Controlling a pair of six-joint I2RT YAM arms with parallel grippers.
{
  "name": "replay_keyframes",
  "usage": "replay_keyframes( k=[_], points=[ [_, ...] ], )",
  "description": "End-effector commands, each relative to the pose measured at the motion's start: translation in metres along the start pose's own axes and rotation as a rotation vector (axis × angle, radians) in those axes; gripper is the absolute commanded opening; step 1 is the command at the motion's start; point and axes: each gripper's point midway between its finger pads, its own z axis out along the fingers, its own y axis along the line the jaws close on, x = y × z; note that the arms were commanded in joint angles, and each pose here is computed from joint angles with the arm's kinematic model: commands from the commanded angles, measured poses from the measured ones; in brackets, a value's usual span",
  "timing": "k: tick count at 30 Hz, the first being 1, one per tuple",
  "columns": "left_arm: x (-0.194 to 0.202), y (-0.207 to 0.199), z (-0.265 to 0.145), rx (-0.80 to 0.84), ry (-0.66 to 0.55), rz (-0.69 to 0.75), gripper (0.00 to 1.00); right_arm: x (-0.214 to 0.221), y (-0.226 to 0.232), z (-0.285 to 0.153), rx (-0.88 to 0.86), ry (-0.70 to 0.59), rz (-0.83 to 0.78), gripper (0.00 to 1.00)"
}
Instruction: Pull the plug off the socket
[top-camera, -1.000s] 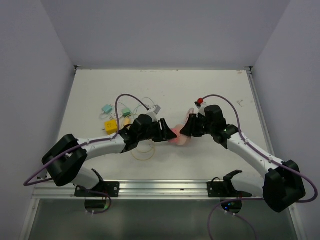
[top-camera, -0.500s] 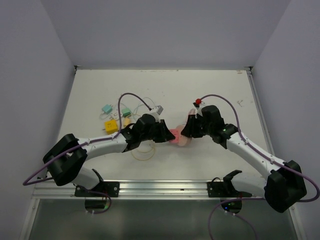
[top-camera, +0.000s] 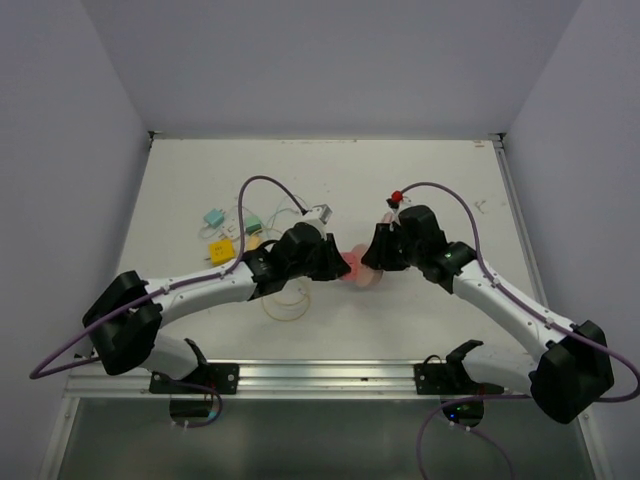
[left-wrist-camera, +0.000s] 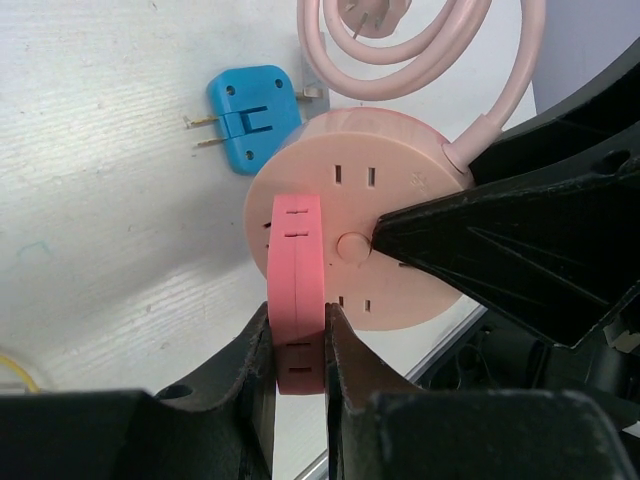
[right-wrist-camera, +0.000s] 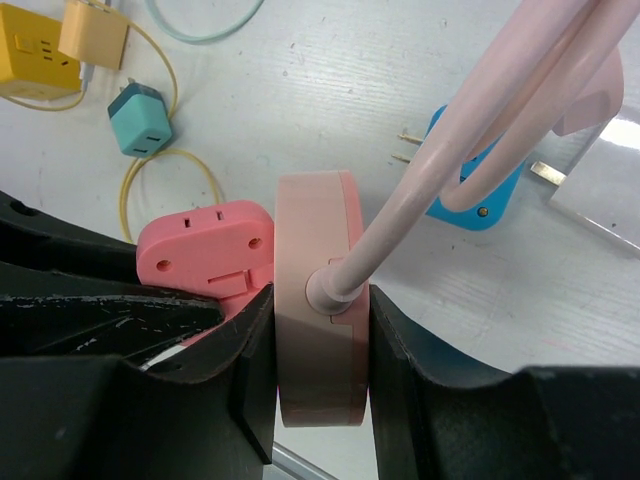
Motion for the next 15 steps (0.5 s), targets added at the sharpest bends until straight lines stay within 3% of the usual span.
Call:
replay_keyframes(
  k=[1, 11, 15],
  points=[
    [-0.037, -0.055, -0.044, 0.143, -0.092, 0.048, 0.0, -0.006, -0.056, 0.0, 0.273, -0.039, -0.021, 0.0],
    [-0.058, -0.064, -0.093, 0.134, -0.156, 0.045, 0.0, -0.007, -0.054, 0.002, 0.277, -0.025, -0.01, 0.0],
    [-0.063, -0.058, -0.103, 0.104, -0.176, 0.058, 0.0, -0.019, -0.027, -0.003, 0.135, -0.081, 0.006, 0.0]
  ],
)
